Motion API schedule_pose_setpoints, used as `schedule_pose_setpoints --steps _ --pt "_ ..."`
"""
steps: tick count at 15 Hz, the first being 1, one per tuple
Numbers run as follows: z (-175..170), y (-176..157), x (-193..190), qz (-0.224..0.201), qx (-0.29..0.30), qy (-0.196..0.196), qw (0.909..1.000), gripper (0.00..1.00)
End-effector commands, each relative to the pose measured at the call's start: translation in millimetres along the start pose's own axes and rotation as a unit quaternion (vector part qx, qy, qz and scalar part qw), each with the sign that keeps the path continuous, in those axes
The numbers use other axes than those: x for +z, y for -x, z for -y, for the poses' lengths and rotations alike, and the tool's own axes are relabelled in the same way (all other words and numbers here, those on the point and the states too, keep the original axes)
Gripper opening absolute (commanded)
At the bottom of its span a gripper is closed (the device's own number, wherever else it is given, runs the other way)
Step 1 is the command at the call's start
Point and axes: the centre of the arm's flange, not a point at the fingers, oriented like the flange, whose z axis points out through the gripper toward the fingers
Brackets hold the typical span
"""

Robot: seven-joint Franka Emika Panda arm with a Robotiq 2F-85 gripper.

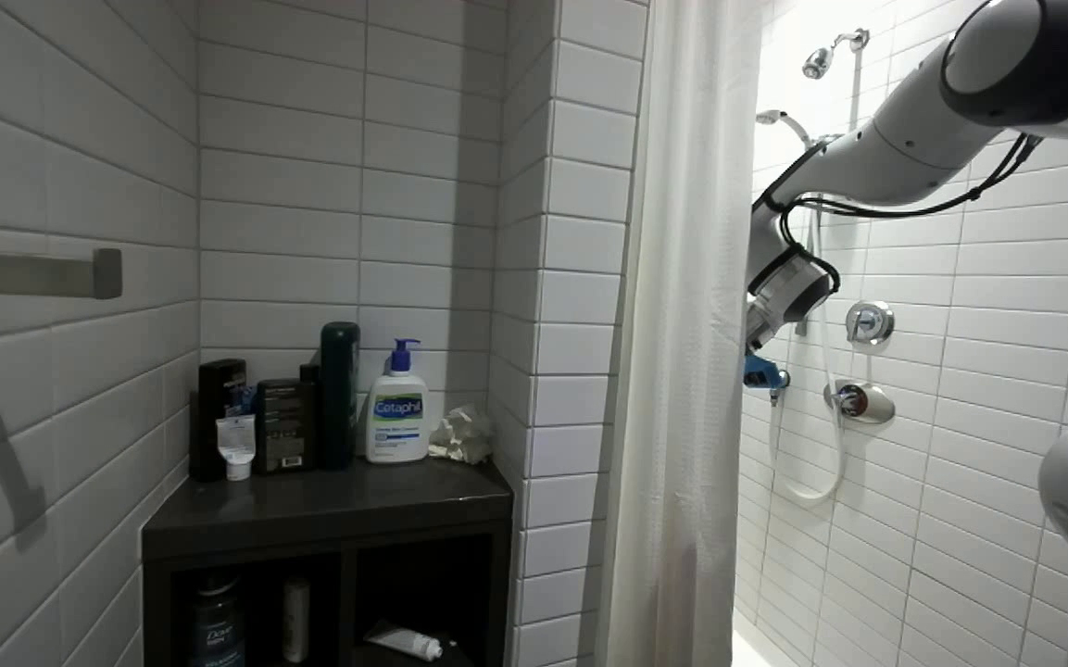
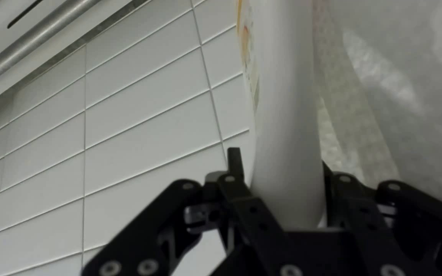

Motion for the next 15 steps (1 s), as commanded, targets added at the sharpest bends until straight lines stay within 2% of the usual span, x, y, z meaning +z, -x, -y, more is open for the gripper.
schedule_pose_setpoints --steps 1,4,7,15 --pt "-4.5 -2.8 13.2 0.009 -0.011 -0.003 0.9999 0.16" --pt "-7.7 2.9 22.0 0.023 -0.013 -0.011 0.9996 0.16" --pt "-7.8 12.6 33.6 0.055 -0.024 -0.027 0.9978 0.16" --pt "8.2 36.3 64.5 0.100 -0.037 -0.072 0.9917 0.16"
